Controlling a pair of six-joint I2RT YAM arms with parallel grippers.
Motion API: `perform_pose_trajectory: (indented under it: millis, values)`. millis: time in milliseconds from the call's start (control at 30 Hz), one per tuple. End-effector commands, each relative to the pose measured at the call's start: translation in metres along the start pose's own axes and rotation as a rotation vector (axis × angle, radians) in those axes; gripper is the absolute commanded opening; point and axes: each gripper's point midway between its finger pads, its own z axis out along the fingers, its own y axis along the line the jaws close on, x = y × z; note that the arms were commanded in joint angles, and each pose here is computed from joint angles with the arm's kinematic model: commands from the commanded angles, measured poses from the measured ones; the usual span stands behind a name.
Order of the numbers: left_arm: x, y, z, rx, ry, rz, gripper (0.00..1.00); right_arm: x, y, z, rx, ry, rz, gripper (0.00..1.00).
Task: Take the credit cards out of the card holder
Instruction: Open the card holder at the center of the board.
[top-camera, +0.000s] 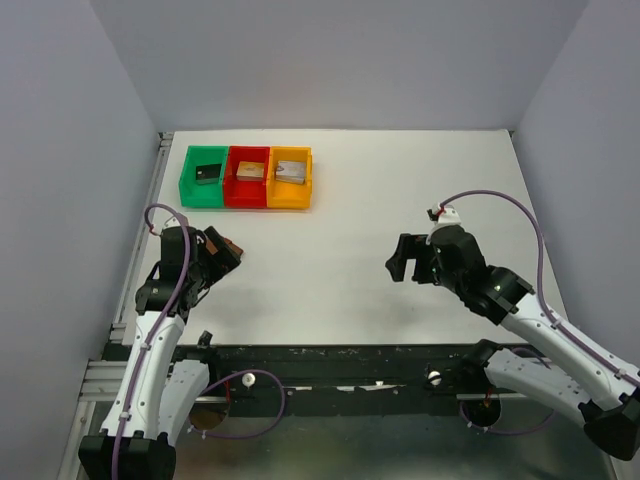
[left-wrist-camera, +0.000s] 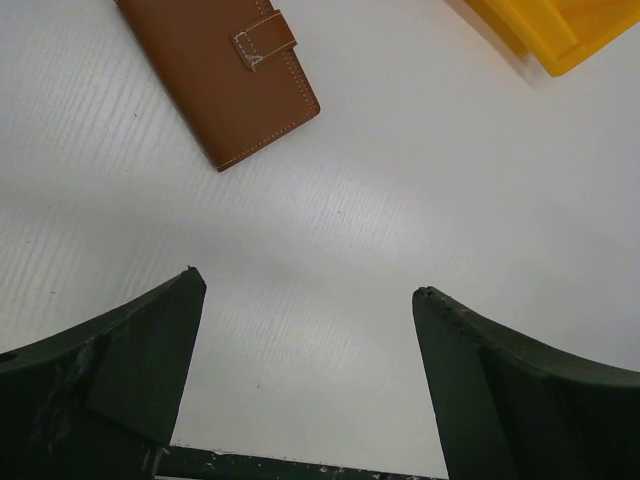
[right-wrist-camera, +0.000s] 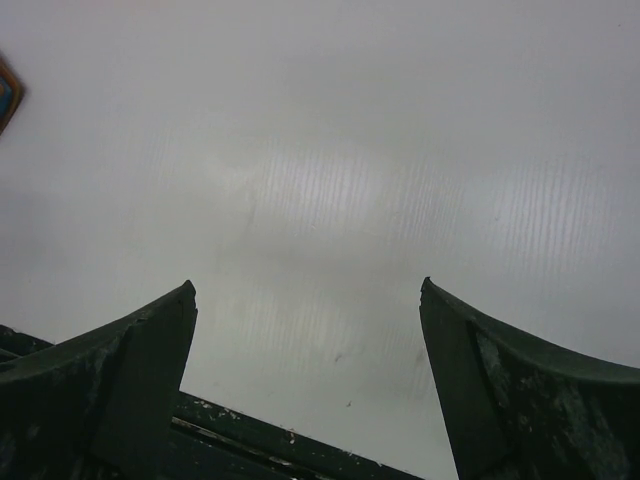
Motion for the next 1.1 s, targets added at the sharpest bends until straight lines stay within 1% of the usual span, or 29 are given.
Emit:
perform_pose_trajectory:
  millis: [0, 33, 100, 267, 400, 467, 533, 600, 667, 767, 867, 900, 933, 1000, 1067]
  values:
    - [-0.004, -0.001, -0.003, 0.012, -0.012, 0.064, 0.99, -0.025, 0.003, -0.011, -0.007, -0.08, 0.001, 1.0]
    - [0.001, -0.005, -0.002, 0.043, 0.006, 0.076, 0.99, -0.025, 0.001, -0.012, 0.002, -0.083, -0.004, 1.0]
    - [0.004, -0.004, -0.001, 0.048, 0.008, 0.096, 0.99, -0.026, -0.002, -0.013, 0.012, -0.093, -0.012, 1.0]
    - [0.004, -0.01, 0.0, 0.086, -0.011, 0.124, 0.99, -0.028, -0.007, -0.016, 0.033, -0.101, -0.027, 1.0]
    - [0.003, -0.005, 0.002, 0.053, -0.014, 0.118, 0.99, -0.031, -0.013, -0.017, 0.066, -0.123, -0.021, 1.0]
    - [0.0, 0.004, 0.005, -0.002, -0.021, 0.112, 0.99, -0.03, -0.017, -0.015, 0.086, -0.128, -0.017, 1.0]
    - [-0.003, 0.01, 0.007, -0.036, -0.015, 0.087, 0.99, -0.028, -0.018, -0.013, 0.089, -0.134, -0.015, 0.99]
    - [-0.007, 0.017, 0.009, -0.067, -0.017, 0.03, 0.99, -0.026, -0.014, -0.01, 0.056, -0.14, -0.017, 0.98]
    - [-0.014, 0.021, 0.011, -0.076, -0.037, -0.024, 0.99, -0.023, -0.009, -0.01, 0.024, -0.129, -0.02, 0.97]
    - [-0.018, 0.027, 0.018, -0.113, -0.049, -0.059, 0.99, -0.015, -0.001, -0.008, -0.021, -0.087, -0.038, 0.96]
    - [-0.02, 0.028, 0.027, -0.116, -0.06, -0.084, 0.95, -0.009, 0.008, -0.006, -0.074, -0.059, -0.038, 0.92]
    - [-0.022, 0.025, 0.03, -0.094, -0.065, -0.087, 0.92, -0.008, 0.01, -0.006, -0.084, -0.055, -0.035, 0.91]
    - [-0.022, 0.022, 0.034, -0.07, -0.062, -0.091, 0.86, -0.007, 0.013, -0.005, -0.1, -0.052, -0.033, 0.9]
    - [-0.025, 0.02, 0.04, -0.053, -0.077, -0.112, 0.79, -0.006, 0.017, -0.004, -0.12, -0.051, -0.034, 0.89]
    - [-0.028, 0.023, 0.046, -0.063, -0.085, -0.14, 0.77, -0.005, 0.02, -0.004, -0.141, -0.049, -0.035, 0.89]
